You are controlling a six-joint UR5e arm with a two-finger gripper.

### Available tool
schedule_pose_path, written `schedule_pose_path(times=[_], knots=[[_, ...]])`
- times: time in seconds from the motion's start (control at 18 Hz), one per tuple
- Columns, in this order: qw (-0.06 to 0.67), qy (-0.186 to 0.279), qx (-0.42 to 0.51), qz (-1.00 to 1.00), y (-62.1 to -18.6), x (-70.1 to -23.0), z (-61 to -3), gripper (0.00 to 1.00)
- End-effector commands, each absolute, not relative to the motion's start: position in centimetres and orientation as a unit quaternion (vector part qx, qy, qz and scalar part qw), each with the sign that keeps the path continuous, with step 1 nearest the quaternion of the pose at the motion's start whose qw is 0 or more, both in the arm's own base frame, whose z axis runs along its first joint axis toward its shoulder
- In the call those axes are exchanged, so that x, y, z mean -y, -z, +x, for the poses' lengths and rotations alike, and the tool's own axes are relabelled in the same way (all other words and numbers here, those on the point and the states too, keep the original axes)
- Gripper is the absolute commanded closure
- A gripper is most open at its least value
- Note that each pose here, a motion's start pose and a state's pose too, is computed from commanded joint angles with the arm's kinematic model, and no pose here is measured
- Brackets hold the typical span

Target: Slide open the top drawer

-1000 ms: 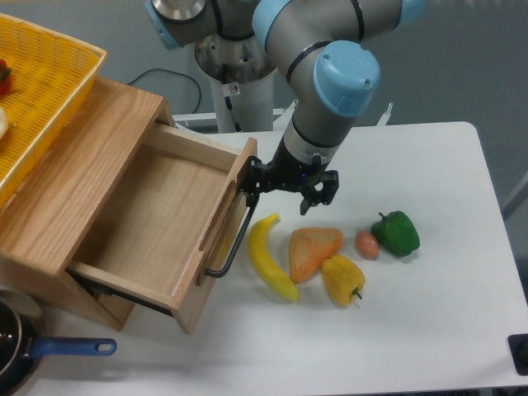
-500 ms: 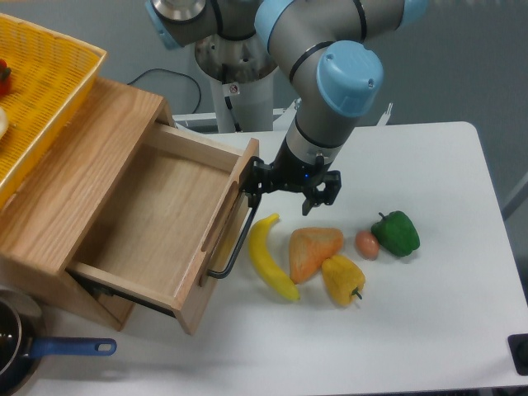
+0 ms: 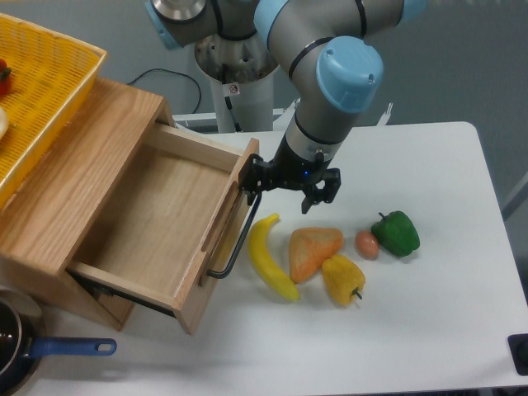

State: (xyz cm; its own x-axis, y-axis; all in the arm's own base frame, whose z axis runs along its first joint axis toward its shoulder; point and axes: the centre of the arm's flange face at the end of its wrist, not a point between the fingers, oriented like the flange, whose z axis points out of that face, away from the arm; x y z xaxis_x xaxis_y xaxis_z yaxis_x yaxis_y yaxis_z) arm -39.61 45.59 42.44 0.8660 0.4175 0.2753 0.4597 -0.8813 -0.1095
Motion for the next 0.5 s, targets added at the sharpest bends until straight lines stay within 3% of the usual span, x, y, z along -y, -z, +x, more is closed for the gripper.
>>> schedule_pose_path(times=[0.5], knots=[[0.104,0.111,0.196,-0.969,-44.1,-42.9,-41.0,0.00]])
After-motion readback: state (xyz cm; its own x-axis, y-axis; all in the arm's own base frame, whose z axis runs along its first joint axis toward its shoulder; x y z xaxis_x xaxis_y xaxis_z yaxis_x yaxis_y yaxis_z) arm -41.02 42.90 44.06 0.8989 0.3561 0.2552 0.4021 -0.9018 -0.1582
